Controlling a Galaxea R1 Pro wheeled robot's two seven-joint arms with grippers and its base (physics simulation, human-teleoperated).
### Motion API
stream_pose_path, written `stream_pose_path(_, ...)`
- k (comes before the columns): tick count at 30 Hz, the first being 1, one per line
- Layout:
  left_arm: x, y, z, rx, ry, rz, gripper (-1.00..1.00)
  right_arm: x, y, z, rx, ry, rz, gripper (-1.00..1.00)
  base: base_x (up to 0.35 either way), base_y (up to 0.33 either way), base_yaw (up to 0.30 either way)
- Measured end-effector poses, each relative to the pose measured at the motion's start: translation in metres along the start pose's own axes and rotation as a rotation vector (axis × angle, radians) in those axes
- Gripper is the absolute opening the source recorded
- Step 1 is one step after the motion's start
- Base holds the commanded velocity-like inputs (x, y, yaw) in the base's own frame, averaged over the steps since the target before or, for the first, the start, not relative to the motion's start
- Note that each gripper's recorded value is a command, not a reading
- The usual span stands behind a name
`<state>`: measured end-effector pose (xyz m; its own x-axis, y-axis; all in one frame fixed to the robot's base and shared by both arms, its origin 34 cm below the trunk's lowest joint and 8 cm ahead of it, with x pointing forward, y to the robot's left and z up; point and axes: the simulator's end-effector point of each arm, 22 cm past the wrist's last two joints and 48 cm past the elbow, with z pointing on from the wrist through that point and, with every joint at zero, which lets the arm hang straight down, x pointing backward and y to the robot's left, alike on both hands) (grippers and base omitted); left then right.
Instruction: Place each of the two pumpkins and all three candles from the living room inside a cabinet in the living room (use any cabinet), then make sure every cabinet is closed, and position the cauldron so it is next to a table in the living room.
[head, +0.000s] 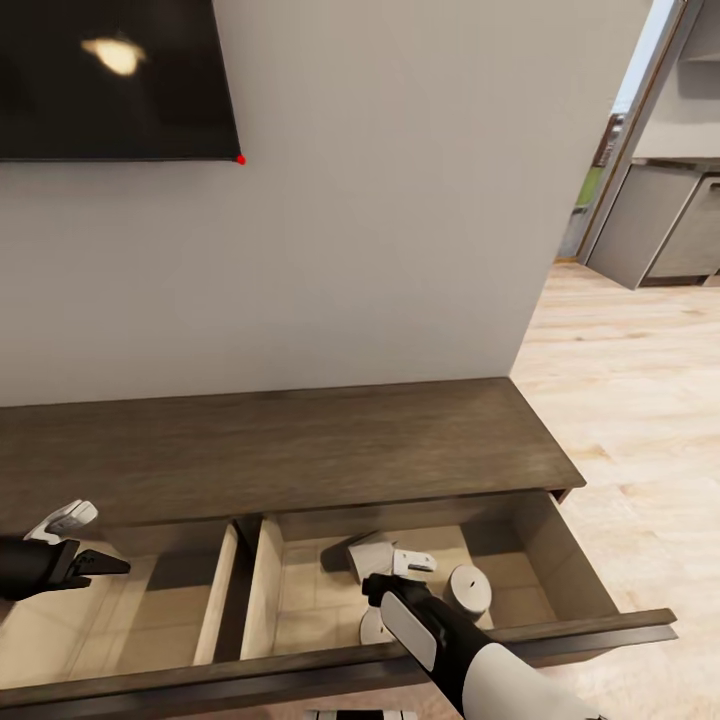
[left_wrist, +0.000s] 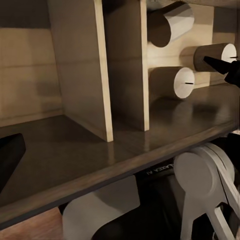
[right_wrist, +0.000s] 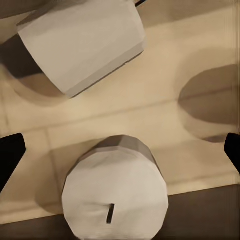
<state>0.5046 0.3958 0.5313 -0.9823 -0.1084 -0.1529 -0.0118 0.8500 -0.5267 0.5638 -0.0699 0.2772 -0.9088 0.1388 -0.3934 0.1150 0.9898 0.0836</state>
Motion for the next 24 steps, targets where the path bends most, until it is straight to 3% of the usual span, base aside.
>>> stream_pose_path(7, -0.006, -0.009, -0.011, 0.002, 0.000, 0.000, 1.00, -0.005, 0.003, -0.013, -0.005, 0.025, -0.011, 1.00, 0.000, 0.000, 0.000)
stream_pose_path(14, -0.012, -0.018, -0.022, 0.005, 0.001, -0.002, 1.00, -0.002, 0.008, -0.028, -0.015, 0.090, -0.038, 1.00, -0.090, 0.000, 0.000)
stream_pose_path(24, -0.021, -0.030, -0.038, 0.007, 0.001, -0.001, 1.00, -0.016, 0.013, -0.046, -0.025, 0.090, -0.034, 1.00, -0.053, 0.000, 0.000)
